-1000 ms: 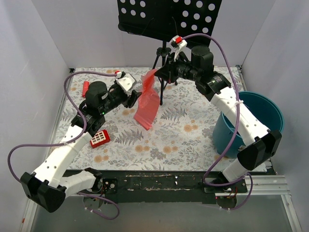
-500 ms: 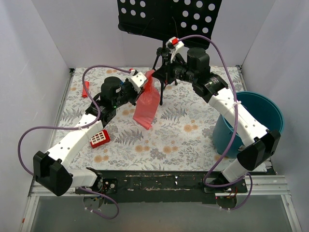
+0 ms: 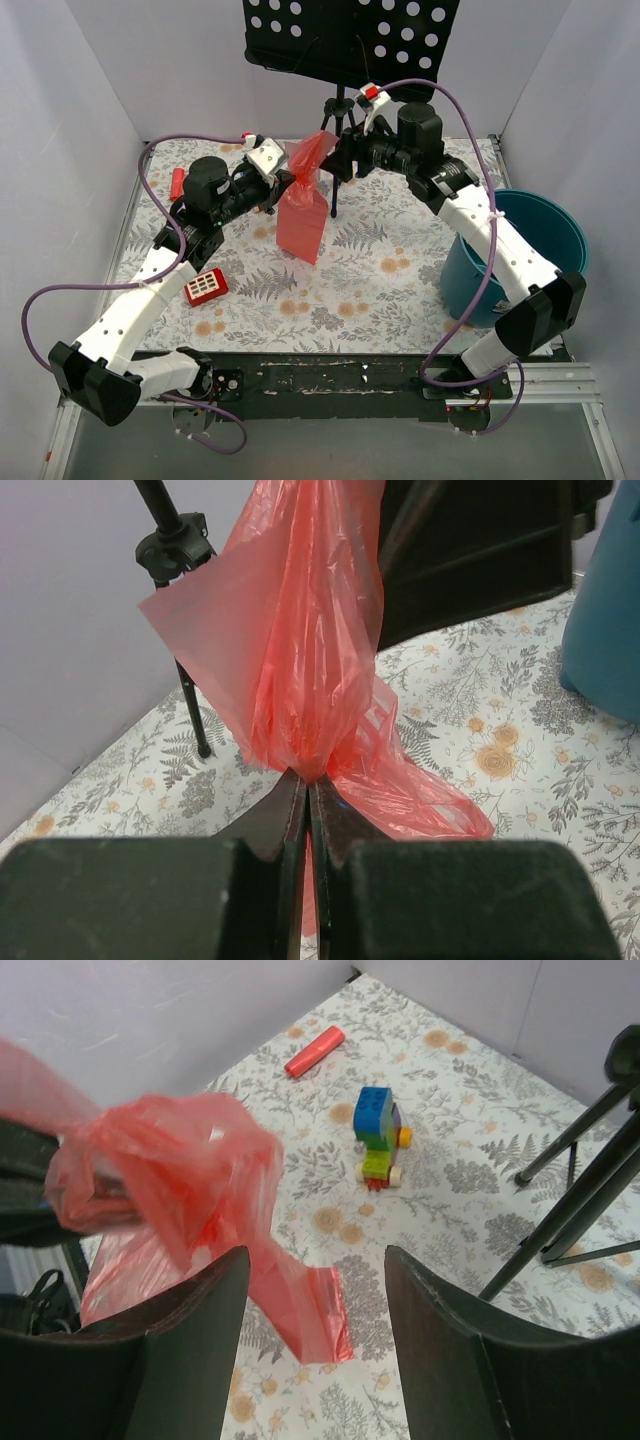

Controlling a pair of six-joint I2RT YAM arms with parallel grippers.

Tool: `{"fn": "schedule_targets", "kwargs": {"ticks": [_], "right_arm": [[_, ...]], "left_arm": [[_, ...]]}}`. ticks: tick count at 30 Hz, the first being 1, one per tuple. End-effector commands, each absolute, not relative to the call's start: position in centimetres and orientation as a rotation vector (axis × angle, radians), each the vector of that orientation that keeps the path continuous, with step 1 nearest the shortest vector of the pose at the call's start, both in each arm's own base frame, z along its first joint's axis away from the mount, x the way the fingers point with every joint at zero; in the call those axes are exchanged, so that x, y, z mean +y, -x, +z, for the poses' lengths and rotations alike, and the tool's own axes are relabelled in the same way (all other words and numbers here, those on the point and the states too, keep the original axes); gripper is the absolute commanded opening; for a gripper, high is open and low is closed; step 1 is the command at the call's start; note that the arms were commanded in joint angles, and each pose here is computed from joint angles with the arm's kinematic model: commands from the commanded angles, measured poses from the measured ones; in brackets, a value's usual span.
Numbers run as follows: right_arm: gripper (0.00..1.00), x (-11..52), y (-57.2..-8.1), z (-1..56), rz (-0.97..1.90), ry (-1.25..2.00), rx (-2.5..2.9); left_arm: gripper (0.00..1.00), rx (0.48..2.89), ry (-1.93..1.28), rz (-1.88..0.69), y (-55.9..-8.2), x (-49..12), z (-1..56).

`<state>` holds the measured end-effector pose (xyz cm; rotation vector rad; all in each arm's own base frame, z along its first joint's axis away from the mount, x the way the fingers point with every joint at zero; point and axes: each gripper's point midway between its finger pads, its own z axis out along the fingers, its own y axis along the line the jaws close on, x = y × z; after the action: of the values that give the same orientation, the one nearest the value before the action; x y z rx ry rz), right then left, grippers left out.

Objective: Put the trash bags into the trash bin
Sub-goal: Unfold the trash bag at the center of the board.

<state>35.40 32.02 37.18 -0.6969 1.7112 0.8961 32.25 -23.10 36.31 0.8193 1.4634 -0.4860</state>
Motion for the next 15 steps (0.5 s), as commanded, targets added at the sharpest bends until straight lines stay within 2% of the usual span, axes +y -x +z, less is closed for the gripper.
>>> {"fn": "schedule_targets", "kwargs": {"ticks": [1,5,15], "right_arm": [[0.66,31.5,-32.2,39.2,1.073,0.746,1.633],[0.7,32.6,-29.8,39.5,1.22,0.882,1.55],[0.69,34.6,-31.7,38.3,1.303,0.877,1.571]], "left_arm": [[0.0,1.423,-0.803,-0.504,-31.8,-23.0,38.3],[0.0,1.416,-0.795,-0.509,-31.9,-23.0,38.6],[0.0,1.394,-0.804,-0.526,-31.9,-23.4,39.6]]}}
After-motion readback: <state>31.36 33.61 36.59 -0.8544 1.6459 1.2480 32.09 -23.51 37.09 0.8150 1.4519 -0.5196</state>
